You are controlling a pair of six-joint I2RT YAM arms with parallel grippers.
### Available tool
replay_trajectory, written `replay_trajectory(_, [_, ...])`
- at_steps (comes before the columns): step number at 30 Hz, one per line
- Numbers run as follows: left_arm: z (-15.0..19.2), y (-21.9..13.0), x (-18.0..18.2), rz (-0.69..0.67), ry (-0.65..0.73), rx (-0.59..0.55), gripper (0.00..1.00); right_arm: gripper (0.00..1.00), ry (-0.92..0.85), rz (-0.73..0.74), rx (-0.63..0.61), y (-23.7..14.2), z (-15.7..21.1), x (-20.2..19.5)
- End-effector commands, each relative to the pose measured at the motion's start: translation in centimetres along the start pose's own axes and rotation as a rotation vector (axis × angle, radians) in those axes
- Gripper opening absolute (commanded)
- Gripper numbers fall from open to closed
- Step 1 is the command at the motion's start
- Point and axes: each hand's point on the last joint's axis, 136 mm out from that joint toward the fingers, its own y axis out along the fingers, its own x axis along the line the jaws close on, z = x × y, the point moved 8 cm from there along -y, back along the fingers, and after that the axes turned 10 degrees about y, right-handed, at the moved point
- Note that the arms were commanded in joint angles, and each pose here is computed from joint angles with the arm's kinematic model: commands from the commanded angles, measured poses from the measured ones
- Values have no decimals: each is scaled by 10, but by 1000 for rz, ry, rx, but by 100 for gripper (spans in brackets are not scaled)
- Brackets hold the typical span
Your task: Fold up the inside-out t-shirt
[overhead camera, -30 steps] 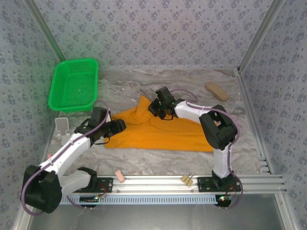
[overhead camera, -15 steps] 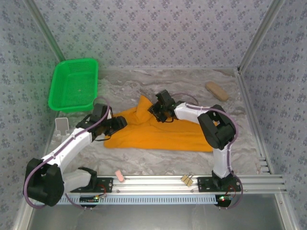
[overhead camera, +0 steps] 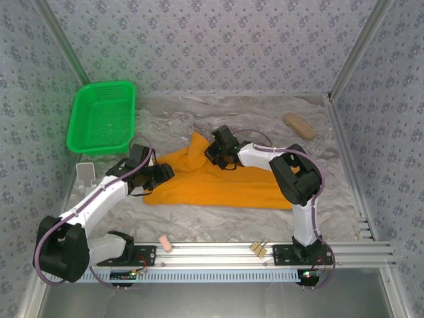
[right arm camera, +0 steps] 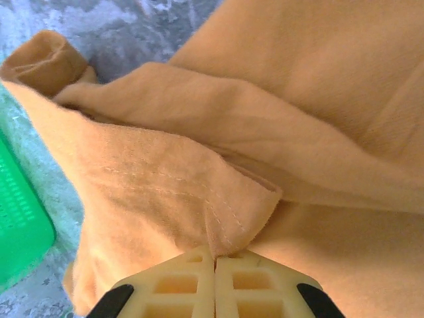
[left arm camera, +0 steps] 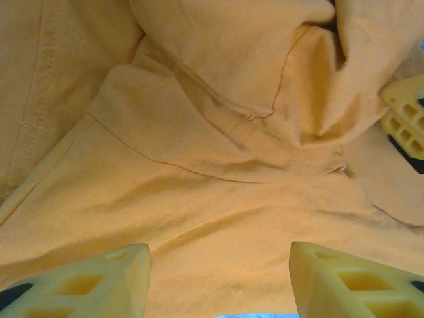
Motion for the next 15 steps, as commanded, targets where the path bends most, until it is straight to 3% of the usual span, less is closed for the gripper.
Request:
replay_trajectory(1, [-5, 3, -1, 3, -23, -3, 57, 8, -11, -54, -31, -21, 5, 26])
replay_trajectory(8, [-15, 14, -10, 35, -39, -3, 56, 11, 8, -69, -48, -27, 16, 35])
replay_trajectory(12, [-19, 17, -13, 26, -37, 7, 57, 1, 34, -51, -55, -23, 14, 27])
replay_trajectory(15, [-19, 21, -14, 41, -75, 9, 58, 0, 51, -67, -45, -27, 17, 30])
